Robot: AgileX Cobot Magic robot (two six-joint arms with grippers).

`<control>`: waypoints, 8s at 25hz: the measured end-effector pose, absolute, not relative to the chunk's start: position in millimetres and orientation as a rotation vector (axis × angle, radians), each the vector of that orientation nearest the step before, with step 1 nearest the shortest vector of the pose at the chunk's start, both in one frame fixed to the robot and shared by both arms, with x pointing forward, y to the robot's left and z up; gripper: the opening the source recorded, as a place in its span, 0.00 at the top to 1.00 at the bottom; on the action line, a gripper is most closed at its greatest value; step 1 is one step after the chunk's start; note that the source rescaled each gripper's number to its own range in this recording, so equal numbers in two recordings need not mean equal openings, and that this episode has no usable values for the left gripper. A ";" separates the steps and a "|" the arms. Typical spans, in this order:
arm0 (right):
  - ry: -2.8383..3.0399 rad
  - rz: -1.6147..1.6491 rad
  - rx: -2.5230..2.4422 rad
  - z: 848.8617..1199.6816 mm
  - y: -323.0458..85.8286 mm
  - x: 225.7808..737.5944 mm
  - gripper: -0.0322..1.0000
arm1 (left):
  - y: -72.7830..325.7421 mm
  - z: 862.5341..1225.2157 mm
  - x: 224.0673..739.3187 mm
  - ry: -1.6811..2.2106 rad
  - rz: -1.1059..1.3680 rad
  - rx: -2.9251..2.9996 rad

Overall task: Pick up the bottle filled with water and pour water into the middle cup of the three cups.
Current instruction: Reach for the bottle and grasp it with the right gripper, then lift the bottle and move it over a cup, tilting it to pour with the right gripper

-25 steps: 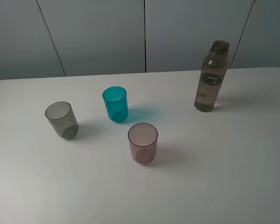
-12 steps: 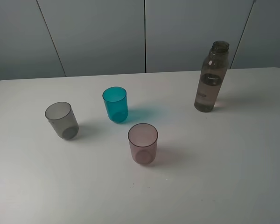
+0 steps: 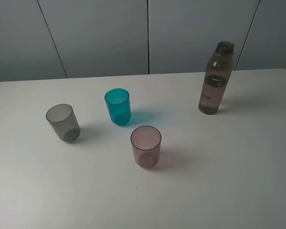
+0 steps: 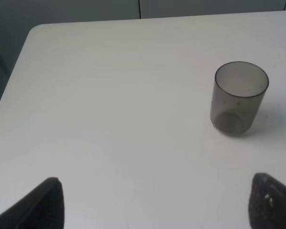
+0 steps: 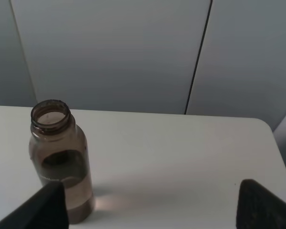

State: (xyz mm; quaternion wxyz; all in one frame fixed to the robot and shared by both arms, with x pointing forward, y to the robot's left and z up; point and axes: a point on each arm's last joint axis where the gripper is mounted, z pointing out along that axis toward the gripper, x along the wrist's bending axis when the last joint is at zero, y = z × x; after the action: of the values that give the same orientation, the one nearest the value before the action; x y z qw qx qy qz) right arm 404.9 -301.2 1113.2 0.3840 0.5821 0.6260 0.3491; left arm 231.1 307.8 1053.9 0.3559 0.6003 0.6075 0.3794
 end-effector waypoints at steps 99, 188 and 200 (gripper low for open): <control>1.502 1.155 1.412 827.1 -230.8 562.4 0.00 | 307.8 1053.9 231.1 1.570 0.979 1.549; 1.696 1.383 1.014 912.2 -183.0 635.0 0.97 | 307.8 1053.9 231.1 1.568 0.981 1.552; 1.783 1.465 0.820 931.1 -162.3 664.1 0.97 | 307.8 1053.9 231.1 1.568 0.981 1.552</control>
State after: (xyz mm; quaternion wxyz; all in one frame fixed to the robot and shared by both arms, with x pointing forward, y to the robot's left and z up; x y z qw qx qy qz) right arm 664.1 -162.3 931.1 0.3397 0.3148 0.6848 0.5627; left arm 231.1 307.8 1053.9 0.3555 0.6009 0.6069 0.3798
